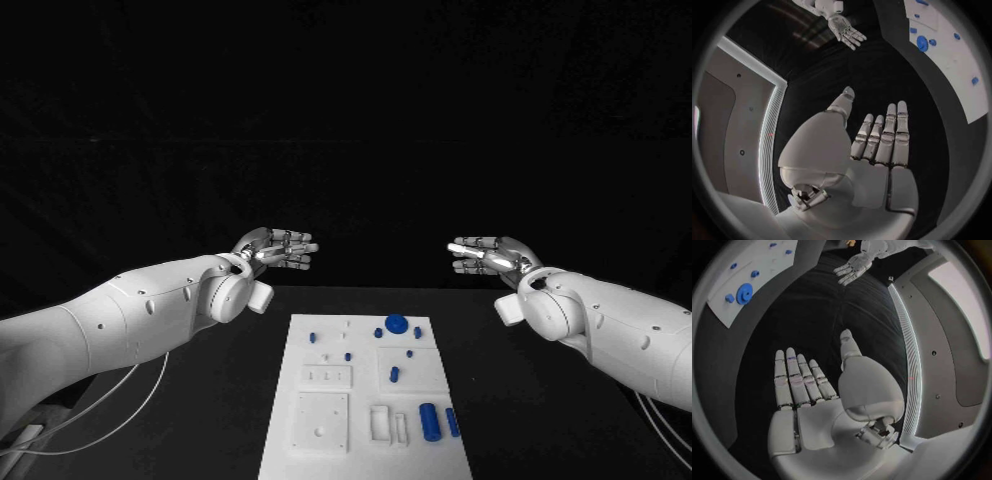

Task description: Assemble the parts on the task board

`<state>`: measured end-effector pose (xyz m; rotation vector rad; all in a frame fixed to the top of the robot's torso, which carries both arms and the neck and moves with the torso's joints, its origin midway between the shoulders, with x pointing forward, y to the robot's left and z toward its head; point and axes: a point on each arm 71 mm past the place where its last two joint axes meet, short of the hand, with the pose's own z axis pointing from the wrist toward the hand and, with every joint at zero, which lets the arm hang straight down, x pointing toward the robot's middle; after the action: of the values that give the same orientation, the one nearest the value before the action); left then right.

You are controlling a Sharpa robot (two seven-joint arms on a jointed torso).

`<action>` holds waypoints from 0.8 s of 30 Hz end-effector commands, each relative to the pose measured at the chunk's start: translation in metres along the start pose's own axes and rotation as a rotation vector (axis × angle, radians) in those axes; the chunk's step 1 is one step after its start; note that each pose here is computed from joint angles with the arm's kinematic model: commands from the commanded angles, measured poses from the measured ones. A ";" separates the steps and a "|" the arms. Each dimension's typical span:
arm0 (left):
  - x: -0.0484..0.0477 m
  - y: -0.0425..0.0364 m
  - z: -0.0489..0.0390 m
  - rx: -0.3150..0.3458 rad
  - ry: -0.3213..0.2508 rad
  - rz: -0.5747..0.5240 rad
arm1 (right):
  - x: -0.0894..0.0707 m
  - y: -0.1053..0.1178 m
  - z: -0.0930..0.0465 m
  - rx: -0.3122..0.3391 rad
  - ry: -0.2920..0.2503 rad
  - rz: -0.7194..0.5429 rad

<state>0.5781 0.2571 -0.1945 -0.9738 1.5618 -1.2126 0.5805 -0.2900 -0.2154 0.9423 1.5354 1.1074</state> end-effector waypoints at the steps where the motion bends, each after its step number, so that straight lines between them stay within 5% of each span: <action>1: 0.0030 -0.0037 0.0000 0.033 0.036 -0.011 | 0.001 -0.001 0.000 0.011 0.031 0.033; 12: -0.0042 -0.0034 -0.0018 0.038 0.085 0.018 | -0.014 -0.009 -0.002 0.036 0.022 0.035; 24: -0.0522 0.0025 -0.0127 0.003 0.030 0.060 | -0.056 -0.022 -0.011 0.055 -0.064 -0.006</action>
<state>0.5811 0.3114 -0.1869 -0.9402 1.5663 -1.1727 0.5812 -0.3488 -0.2217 1.0209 1.5237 1.0180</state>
